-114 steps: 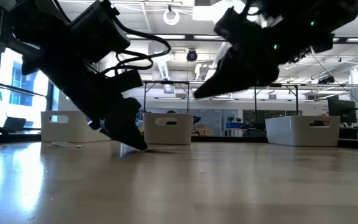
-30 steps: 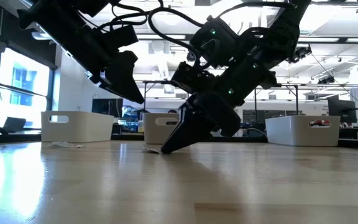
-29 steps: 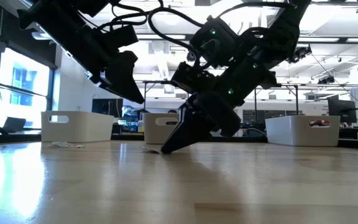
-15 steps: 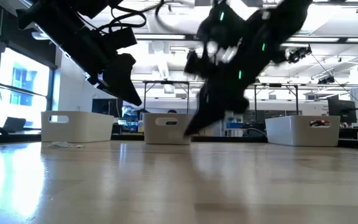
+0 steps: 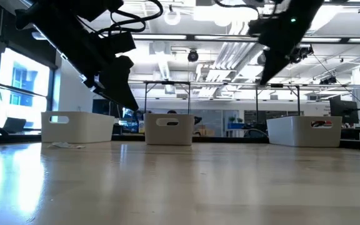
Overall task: Pick & Place First Aid Supplies
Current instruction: Put the orange pad into the right gray bin
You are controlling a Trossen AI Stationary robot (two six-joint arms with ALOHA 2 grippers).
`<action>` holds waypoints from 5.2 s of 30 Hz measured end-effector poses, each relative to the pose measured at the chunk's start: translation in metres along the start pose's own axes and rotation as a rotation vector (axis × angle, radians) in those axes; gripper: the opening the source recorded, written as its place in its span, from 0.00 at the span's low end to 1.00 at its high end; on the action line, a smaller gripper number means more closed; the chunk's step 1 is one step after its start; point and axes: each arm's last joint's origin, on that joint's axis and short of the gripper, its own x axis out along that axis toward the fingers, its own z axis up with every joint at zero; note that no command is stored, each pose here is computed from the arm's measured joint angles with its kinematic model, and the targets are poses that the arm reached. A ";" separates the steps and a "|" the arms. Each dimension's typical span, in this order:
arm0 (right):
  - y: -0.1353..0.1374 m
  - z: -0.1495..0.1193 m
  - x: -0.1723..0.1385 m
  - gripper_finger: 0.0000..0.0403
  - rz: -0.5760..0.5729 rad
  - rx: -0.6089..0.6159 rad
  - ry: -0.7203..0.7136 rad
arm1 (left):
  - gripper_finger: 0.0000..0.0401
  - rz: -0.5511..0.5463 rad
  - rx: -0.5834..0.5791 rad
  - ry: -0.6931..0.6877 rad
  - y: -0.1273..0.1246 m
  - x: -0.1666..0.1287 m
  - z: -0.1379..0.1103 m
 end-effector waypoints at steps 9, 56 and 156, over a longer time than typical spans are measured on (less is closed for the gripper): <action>-0.073 -0.015 0.000 0.00 -0.270 0.324 0.158 | 0.48 -0.010 -0.006 -0.002 -0.001 0.000 0.001; -0.035 0.022 0.002 0.25 0.074 0.257 -0.269 | 0.48 0.166 -0.060 0.474 0.054 -0.029 -0.047; 0.161 0.041 0.186 0.16 0.494 -0.529 -0.301 | 0.48 -0.266 0.080 0.087 0.009 0.013 -0.040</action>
